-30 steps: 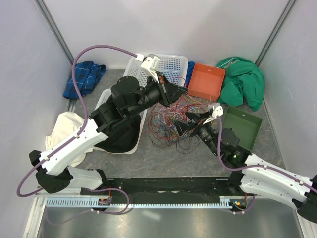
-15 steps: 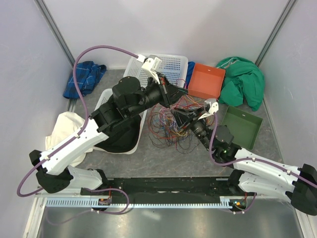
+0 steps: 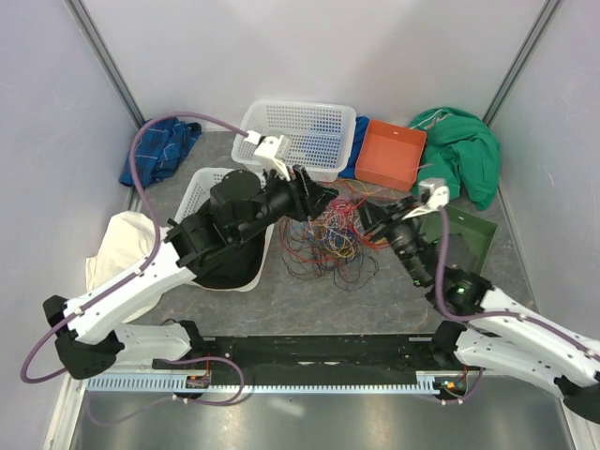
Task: Untangle the cables
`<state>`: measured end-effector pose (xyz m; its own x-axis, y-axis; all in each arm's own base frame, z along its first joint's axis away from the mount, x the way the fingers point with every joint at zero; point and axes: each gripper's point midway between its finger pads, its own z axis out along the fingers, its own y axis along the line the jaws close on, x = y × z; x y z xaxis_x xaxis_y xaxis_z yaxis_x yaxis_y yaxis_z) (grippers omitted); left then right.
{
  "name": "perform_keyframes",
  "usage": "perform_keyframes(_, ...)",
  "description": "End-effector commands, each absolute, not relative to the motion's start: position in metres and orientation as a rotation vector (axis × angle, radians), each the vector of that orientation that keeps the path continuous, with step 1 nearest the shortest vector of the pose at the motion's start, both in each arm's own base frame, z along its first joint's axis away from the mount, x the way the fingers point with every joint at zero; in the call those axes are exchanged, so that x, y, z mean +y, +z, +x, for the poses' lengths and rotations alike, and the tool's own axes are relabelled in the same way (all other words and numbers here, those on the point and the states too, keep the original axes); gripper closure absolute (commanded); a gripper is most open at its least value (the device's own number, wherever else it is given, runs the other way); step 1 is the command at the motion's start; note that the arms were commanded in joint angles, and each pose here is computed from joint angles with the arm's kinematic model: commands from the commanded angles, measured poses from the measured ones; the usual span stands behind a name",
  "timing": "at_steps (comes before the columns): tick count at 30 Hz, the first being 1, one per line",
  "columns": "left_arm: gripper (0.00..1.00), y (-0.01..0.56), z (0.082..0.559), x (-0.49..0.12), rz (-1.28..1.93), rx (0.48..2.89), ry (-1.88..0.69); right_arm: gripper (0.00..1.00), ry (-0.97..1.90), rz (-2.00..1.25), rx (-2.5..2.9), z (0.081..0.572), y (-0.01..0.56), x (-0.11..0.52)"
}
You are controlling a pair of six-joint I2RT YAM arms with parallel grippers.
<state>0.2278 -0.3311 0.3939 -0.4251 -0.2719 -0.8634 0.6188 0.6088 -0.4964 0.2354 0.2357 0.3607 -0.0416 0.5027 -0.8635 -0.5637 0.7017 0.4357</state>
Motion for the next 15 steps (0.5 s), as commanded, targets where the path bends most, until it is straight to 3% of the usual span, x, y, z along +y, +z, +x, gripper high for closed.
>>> perform_keyframes(1,0.18,0.391,0.247,-0.28,0.061,1.716,-0.837,1.0,0.692,0.037,1.42,0.229,0.388,0.18)
perform_keyframes(2,0.06,0.386,0.249,-0.274,0.034,1.724,-0.813,1.0,0.688,0.06,1.397,0.223,0.403,0.167)
perform_keyframes(3,0.0,0.374,0.252,-0.268,-0.003,1.74,-0.777,1.0,0.651,0.069,1.424,0.223,0.399,0.159)
perform_keyframes(15,0.01,0.324,0.25,-0.276,0.036,1.705,-0.823,1.0,0.663,0.061,1.379,0.213,0.499,0.148)
